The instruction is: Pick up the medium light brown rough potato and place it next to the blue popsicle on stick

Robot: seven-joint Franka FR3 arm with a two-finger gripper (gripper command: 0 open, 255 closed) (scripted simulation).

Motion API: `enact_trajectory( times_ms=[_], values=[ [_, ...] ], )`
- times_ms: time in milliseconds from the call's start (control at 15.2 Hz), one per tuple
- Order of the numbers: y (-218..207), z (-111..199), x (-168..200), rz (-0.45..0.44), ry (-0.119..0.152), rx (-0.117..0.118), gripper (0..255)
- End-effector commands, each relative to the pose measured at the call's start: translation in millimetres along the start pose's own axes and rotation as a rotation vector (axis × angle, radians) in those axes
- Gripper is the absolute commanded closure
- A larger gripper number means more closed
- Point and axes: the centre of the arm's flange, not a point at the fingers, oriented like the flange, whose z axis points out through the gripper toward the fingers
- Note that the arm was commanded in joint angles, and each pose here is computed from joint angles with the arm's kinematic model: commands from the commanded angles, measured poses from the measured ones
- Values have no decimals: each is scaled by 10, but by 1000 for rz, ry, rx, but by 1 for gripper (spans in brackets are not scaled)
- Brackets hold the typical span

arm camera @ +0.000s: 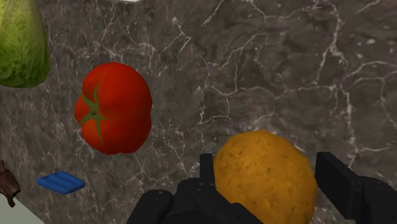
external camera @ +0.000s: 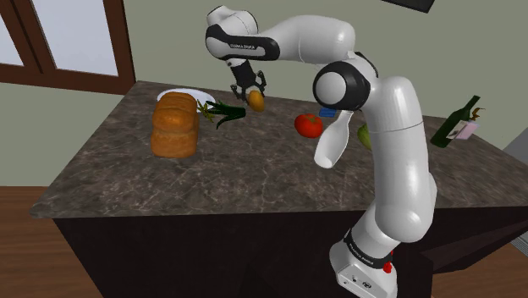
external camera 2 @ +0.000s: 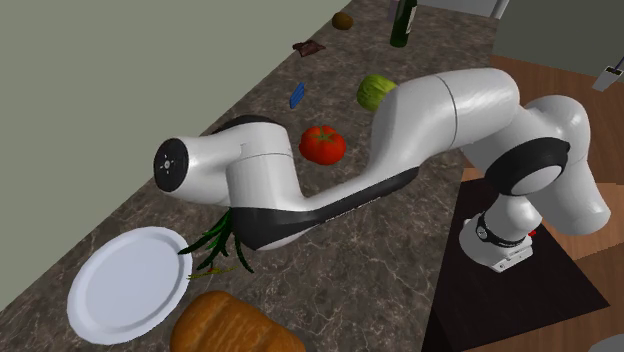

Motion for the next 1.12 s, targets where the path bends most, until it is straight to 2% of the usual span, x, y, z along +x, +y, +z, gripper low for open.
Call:
enact_trajectory(
  times_ms=[0, 1056],
  values=[
    [133, 49, 5, 0, 0, 0, 255],
    [1908, 1172, 225, 0, 0, 0, 255]
  ],
)
